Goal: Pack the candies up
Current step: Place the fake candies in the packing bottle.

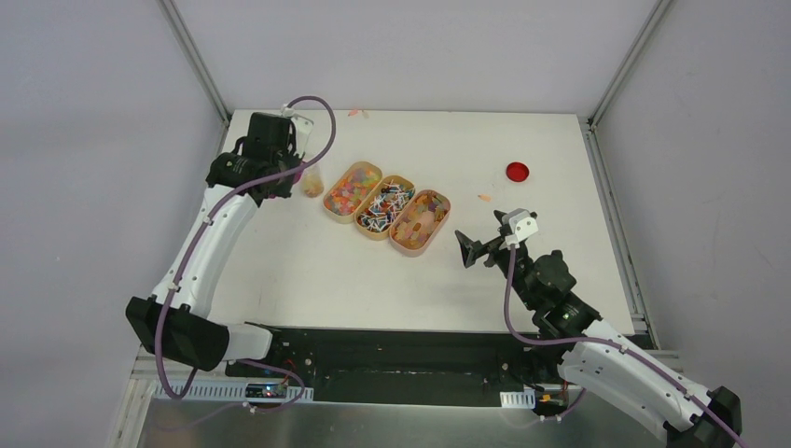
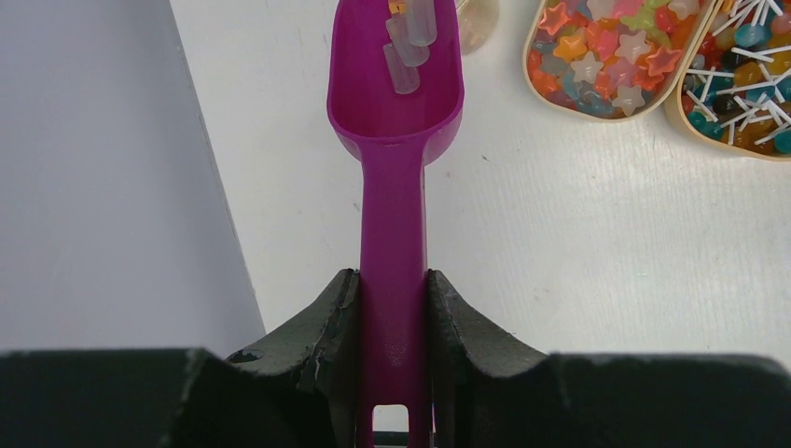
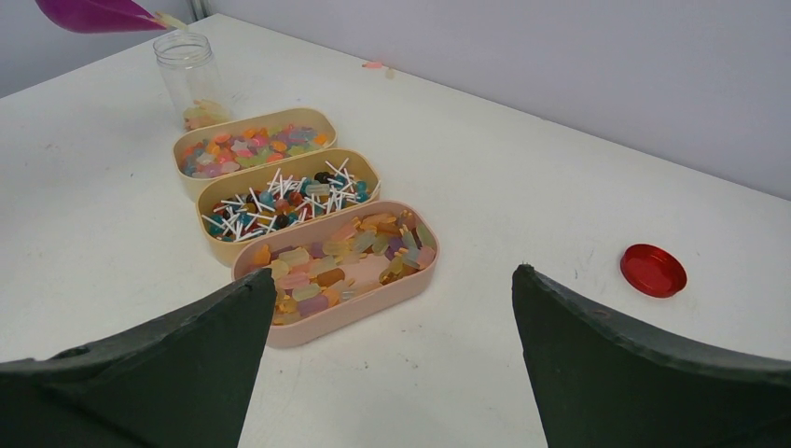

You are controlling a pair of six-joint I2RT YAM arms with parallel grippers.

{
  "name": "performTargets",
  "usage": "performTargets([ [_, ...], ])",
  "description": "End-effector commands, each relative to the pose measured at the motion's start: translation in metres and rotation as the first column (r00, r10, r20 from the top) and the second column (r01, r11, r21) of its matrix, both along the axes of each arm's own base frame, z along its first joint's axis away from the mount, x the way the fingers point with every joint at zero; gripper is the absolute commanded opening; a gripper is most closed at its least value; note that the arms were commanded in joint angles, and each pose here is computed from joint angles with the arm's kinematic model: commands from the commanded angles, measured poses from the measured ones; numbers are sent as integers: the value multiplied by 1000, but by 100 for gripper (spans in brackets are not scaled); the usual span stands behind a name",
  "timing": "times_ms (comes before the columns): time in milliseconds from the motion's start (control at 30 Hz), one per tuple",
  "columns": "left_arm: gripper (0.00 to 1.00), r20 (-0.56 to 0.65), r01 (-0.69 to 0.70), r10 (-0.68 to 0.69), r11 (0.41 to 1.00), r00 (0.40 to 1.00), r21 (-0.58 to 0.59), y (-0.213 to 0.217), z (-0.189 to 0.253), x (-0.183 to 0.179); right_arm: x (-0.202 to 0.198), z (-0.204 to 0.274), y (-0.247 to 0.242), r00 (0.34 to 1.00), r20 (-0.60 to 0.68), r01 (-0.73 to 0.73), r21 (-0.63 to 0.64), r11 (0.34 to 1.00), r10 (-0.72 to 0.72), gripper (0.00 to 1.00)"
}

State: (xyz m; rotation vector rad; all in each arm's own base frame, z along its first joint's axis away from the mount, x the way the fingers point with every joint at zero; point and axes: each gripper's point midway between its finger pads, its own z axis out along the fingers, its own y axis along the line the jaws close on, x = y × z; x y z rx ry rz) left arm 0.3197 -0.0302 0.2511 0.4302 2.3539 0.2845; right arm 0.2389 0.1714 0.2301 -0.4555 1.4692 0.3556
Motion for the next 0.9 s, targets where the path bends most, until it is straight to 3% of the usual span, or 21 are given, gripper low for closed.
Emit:
performTargets([
  [0, 0, 22, -22, 22, 1000, 1000, -11, 0, 15, 8, 0, 9, 2, 999, 33, -11, 20, 1000, 10, 100],
  [867, 0, -114, -45, 47, 999, 992, 19, -2, 7, 18, 2, 2, 7, 999, 18, -26, -1, 1000, 26, 100],
])
